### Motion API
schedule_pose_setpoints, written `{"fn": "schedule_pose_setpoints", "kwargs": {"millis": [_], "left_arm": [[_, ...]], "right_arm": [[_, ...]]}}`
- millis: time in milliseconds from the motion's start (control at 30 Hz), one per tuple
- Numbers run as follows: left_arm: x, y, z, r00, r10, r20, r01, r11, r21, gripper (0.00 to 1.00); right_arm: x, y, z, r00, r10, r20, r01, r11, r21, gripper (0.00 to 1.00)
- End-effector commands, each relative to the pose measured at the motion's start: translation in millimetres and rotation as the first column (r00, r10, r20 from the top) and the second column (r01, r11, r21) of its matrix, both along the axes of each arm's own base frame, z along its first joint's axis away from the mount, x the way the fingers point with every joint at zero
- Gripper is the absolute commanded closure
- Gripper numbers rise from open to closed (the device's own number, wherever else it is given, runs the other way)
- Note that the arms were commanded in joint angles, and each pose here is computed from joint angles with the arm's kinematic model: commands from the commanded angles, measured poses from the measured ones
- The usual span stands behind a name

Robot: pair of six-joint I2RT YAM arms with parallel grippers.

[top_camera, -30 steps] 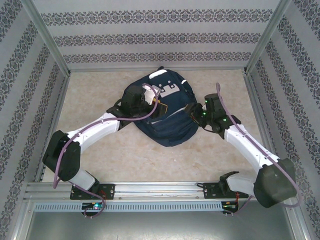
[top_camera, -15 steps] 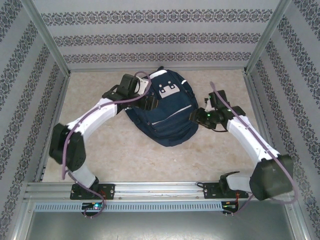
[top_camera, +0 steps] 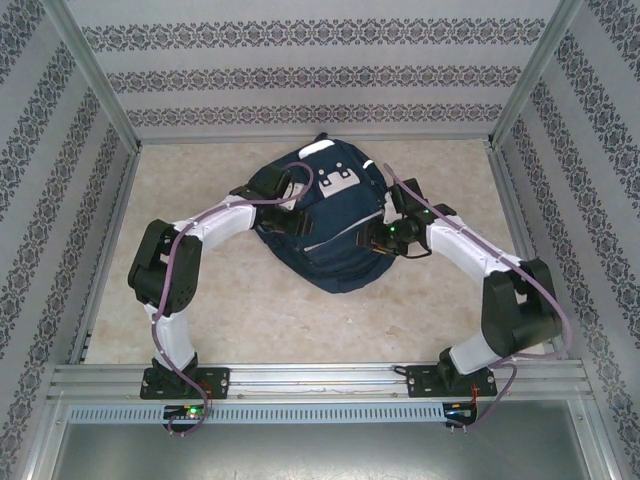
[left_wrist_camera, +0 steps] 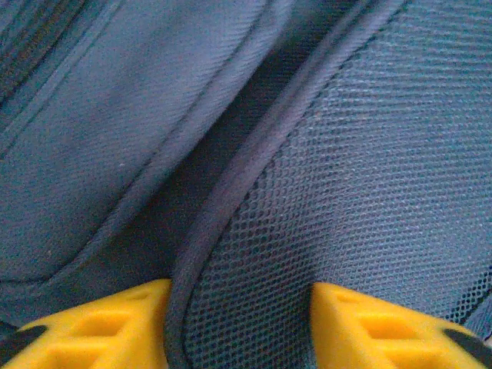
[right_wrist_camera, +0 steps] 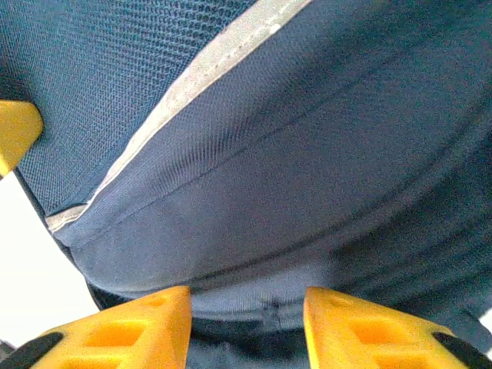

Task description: Pack books, pencil case, and school supplies into a backpack

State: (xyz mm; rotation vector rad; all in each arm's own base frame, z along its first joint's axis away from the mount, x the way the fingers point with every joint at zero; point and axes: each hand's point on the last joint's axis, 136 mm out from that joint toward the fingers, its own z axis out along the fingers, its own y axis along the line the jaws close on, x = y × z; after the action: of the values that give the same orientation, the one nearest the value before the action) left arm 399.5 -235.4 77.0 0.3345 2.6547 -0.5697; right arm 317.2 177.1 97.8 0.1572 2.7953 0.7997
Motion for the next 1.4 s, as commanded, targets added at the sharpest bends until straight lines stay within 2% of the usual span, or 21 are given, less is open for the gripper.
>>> {"fn": "schedule_pose_setpoints", "kwargs": {"millis": [0, 100, 167, 233, 467, 533, 633, 733, 867, 1000, 1033, 1100, 1133, 1167, 1200, 1267, 1300, 1333, 1367], "left_arm": [[-7, -15, 8, 1.0, 0.004, 0.02, -0.002, 0.994, -0.107, 0.62], [-20, -16, 3, 1.0, -0.01, -0.006, 0.009, 0.992, -0.128, 0.66], [-26, -8, -3, 1.0, 0.004, -0.004, -0.005, 0.994, -0.11, 0.73], [-34, -3, -6, 1.0, 0.01, -0.01, -0.011, 0.995, -0.099, 0.81], [-73, -16, 12, 0.999, -0.038, 0.004, 0.038, 0.977, -0.211, 0.97], [-85, -21, 22, 0.996, -0.084, 0.023, 0.087, 0.969, -0.229, 0.97], [-95, -21, 52, 0.971, -0.204, 0.124, 0.224, 0.957, -0.186, 0.84], [-101, -14, 83, 0.887, -0.376, 0.268, 0.401, 0.915, -0.045, 0.74], [-110, -13, 98, 0.661, -0.647, 0.38, 0.634, 0.753, 0.179, 0.62], [-99, -23, 92, 0.491, -0.756, 0.433, 0.712, 0.635, 0.301, 0.51], [-96, -27, 89, 0.462, -0.768, 0.444, 0.722, 0.616, 0.314, 0.5], [-91, -38, 81, 0.361, -0.807, 0.467, 0.756, 0.547, 0.361, 0.46], [-91, -42, 77, 0.317, -0.823, 0.472, 0.768, 0.515, 0.382, 0.44], [-89, -46, 72, 0.263, -0.839, 0.476, 0.776, 0.477, 0.412, 0.43], [-89, -51, 67, 0.213, -0.854, 0.474, 0.784, 0.439, 0.438, 0.43], [-90, -56, 57, 0.15, -0.881, 0.448, 0.796, 0.376, 0.474, 0.44], [-89, -58, 50, 0.141, -0.892, 0.429, 0.794, 0.361, 0.489, 0.43], [-88, -60, 45, 0.134, -0.901, 0.414, 0.792, 0.348, 0.501, 0.43], [-87, -61, 38, 0.125, -0.91, 0.396, 0.786, 0.334, 0.52, 0.43]], "right_arm": [[23, 11, 11, 0.994, 0.07, 0.079, -0.074, 0.996, 0.051, 0.64], [34, 11, 4, 0.993, 0.089, 0.077, -0.093, 0.994, 0.054, 0.75], [41, 11, -1, 0.991, 0.105, 0.081, -0.11, 0.993, 0.052, 0.8], [47, 12, -6, 0.988, 0.126, 0.09, -0.131, 0.99, 0.047, 0.8], [72, 22, -8, 0.967, 0.206, 0.148, -0.215, 0.976, 0.044, 0.81], [83, 18, -10, 0.968, 0.198, 0.155, -0.202, 0.979, 0.013, 0.79], [101, 3, -17, 0.981, 0.139, 0.137, -0.134, 0.99, -0.051, 0.75], [113, -10, -13, 0.988, 0.089, 0.127, -0.08, 0.994, -0.073, 0.68], [115, -23, 6, 0.986, 0.052, 0.16, -0.031, 0.991, -0.131, 0.56], [99, -43, 22, 0.983, 0.005, 0.184, 0.033, 0.979, -0.203, 0.44], [93, -47, 25, 0.982, -0.003, 0.187, 0.044, 0.975, -0.217, 0.43], [79, -60, 32, 0.98, -0.023, 0.197, 0.075, 0.964, -0.257, 0.39], [73, -66, 35, 0.977, -0.032, 0.209, 0.091, 0.955, -0.281, 0.27], [66, -78, 37, 0.974, -0.044, 0.221, 0.117, 0.936, -0.331, 0.02], [59, -93, 40, 0.97, -0.066, 0.233, 0.156, 0.906, -0.393, 0.02], [49, -122, 48, 0.957, -0.092, 0.275, 0.226, 0.833, -0.505, 0.02], [44, -140, 53, 0.944, -0.127, 0.306, 0.286, 0.777, -0.56, 0.02], [38, -151, 56, 0.936, -0.154, 0.315, 0.319, 0.748, -0.581, 0.02], [29, -155, 57, 0.943, -0.158, 0.294, 0.306, 0.759, -0.575, 0.02]]}}
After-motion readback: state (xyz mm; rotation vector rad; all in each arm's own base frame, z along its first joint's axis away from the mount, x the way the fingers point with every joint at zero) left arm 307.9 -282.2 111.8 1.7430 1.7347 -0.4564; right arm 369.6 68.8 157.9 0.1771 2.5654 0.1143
